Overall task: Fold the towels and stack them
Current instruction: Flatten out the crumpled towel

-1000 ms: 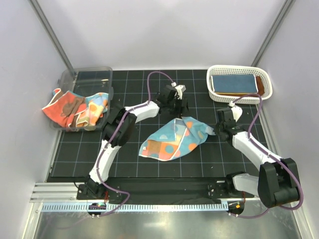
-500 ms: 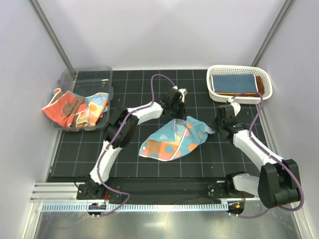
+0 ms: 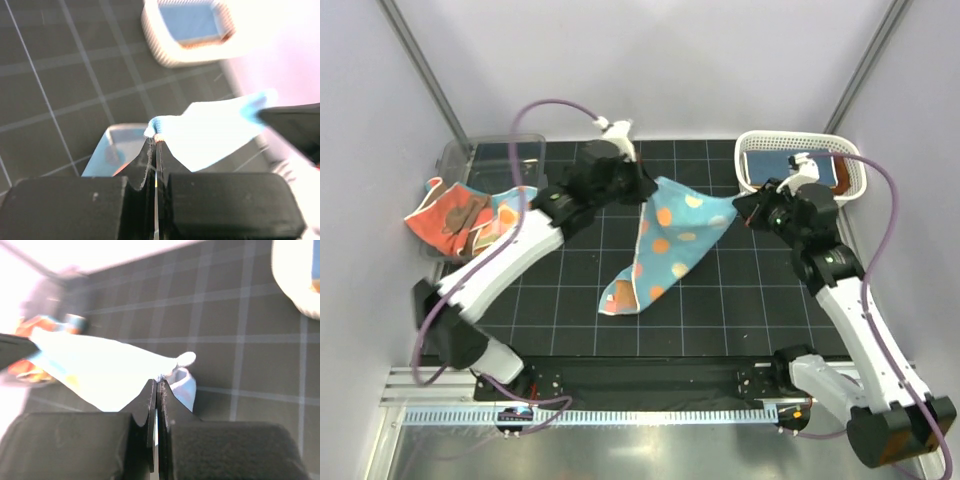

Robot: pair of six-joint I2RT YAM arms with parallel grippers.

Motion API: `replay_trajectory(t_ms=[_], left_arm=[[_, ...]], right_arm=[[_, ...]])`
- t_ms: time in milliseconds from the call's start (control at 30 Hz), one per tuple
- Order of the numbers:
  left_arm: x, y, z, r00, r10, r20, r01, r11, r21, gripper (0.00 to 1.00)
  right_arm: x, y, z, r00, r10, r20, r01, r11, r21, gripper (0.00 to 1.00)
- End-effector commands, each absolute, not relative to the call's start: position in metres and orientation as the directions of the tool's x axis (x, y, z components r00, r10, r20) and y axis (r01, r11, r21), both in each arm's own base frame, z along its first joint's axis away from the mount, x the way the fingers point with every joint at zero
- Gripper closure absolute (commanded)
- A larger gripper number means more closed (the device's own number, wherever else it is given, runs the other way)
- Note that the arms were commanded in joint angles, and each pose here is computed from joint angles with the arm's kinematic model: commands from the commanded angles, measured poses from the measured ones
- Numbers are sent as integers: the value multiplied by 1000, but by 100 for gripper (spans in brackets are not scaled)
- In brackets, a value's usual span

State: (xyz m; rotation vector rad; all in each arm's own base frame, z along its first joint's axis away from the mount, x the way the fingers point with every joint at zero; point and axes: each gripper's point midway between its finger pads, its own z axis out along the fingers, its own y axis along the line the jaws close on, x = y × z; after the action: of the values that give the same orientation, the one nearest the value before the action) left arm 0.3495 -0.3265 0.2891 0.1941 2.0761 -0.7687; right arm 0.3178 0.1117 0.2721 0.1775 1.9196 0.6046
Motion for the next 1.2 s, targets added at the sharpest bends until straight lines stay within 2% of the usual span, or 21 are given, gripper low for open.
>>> replay_trajectory(t_ms=[0, 33, 167, 300, 433, 600, 700, 767, 900, 1033, 1167], left_arm=[[321, -298, 347, -502, -227, -835, 414, 785, -462, 100], [302, -289, 370, -481, -271, -834, 432, 754, -495, 100], [238, -294, 401, -472, -315, -823, 524, 650, -550, 100], [195, -304, 422, -477, -356, -804, 594, 544, -593, 100], [177, -311, 448, -433, -391, -812, 625, 519, -583, 100], [176, -306, 471, -370, -431, -823, 602, 563, -566, 100], [199, -285, 464, -301, -453, -839, 490, 681, -544, 100], [216, -264, 455, -228, -424, -876, 388, 786, -481, 100], [256, -234, 439, -128, -326, -937, 224, 910, -348, 100], [327, -227, 384, -263, -303, -916, 157, 923, -350, 100], [399, -226, 351, -281, -302, -911, 151, 923, -353, 100]], right_arm=[[283, 133, 367, -260, 374, -890, -420, 787, 453, 99], [273, 134, 384, -227, 393, -891, -448, 770, 454, 99], [211, 134, 442, -123, 513, -850, -572, 663, 483, 99], [176, 133, 475, -98, 622, -777, -645, 555, 526, 99], [156, 132, 512, -69, 691, -720, -703, 478, 526, 99], [148, 119, 539, -1, 706, -708, -685, 515, 515, 99], [179, 104, 518, 39, 678, -734, -558, 624, 547, 99], [211, 99, 481, 10, 636, -771, -451, 691, 565, 99], [268, 101, 426, -47, 599, -800, -340, 743, 576, 99], [335, 125, 382, -110, 592, -798, -355, 727, 588, 99], [408, 145, 332, -174, 576, -798, -327, 731, 599, 99]])
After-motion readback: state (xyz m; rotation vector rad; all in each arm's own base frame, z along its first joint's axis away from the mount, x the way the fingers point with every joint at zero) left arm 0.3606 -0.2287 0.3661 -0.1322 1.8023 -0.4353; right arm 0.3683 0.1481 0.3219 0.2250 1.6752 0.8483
